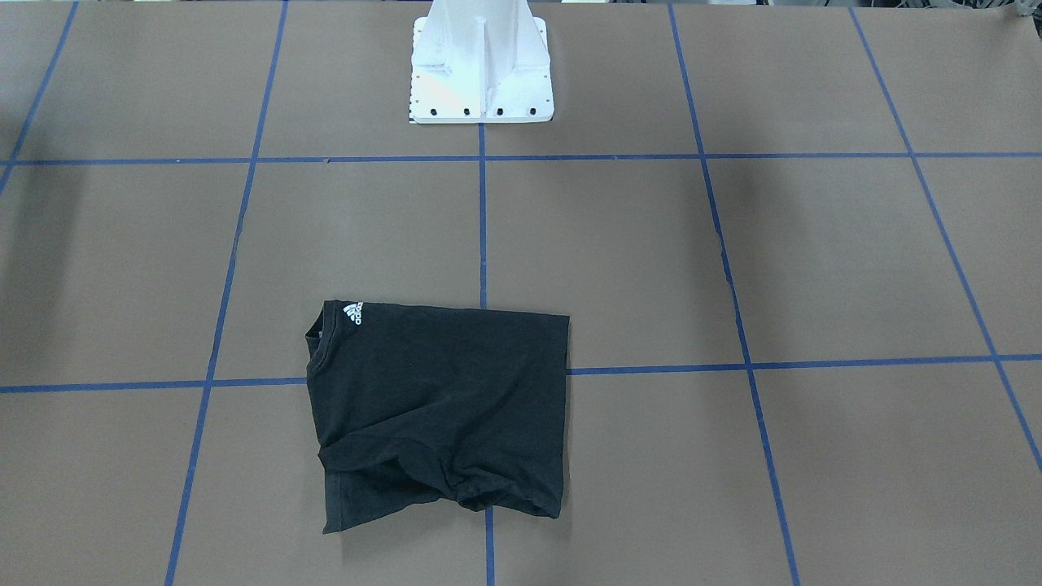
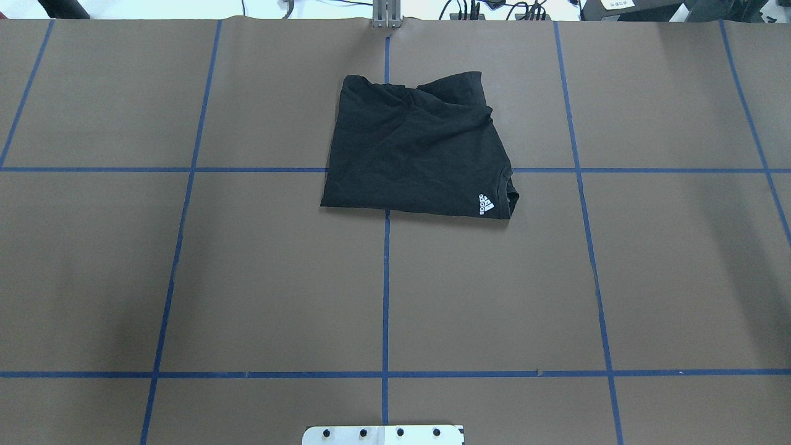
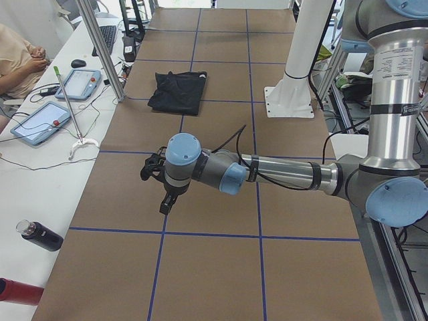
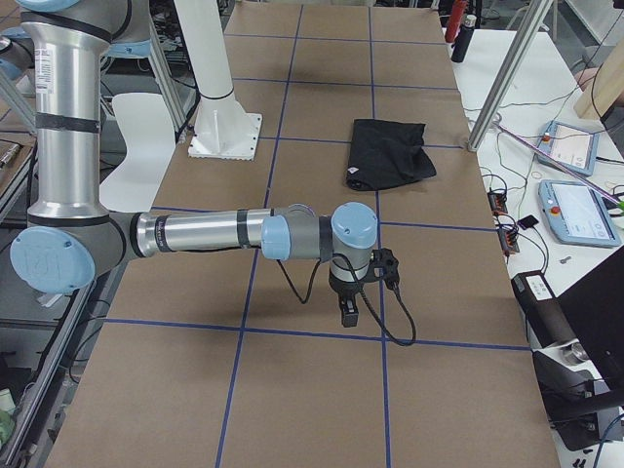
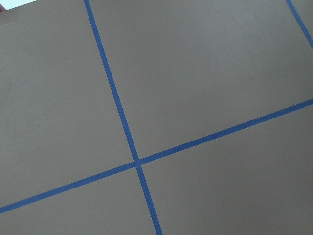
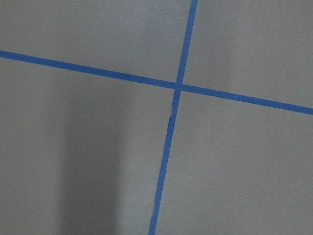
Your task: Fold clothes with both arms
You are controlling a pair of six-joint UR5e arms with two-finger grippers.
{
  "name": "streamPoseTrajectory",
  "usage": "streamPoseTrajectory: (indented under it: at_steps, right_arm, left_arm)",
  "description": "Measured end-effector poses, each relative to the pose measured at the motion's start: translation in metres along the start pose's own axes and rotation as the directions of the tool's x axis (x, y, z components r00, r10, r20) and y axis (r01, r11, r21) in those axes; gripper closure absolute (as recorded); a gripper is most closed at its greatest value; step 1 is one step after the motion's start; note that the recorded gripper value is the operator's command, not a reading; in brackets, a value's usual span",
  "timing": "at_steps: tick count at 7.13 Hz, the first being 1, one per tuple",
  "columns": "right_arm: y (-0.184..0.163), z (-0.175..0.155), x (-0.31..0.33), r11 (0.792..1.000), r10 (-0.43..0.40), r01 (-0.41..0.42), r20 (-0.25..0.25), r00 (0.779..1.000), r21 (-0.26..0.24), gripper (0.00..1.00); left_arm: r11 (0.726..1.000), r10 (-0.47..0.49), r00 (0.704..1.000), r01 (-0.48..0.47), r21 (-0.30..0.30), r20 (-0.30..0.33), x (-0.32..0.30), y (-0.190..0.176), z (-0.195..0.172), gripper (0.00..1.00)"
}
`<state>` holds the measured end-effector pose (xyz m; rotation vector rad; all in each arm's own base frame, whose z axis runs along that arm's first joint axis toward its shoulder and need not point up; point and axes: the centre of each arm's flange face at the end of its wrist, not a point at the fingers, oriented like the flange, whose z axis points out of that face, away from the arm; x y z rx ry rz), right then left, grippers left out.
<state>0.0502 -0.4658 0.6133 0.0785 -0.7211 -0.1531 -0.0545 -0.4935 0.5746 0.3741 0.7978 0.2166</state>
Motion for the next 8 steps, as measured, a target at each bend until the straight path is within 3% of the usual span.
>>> streamPoseTrajectory:
  at_steps: [8]
  right_arm:
    - [-0.0001, 0.0026, -0.0013, 1.0, 0.006, -0.006, 0.035, 0.999, 0.001, 0.0]
  left_arm:
    - [1.0, 0.007, 1.0, -0.007, 0.007, -0.001, 0.0038, -0.0021, -0.0039, 0.0]
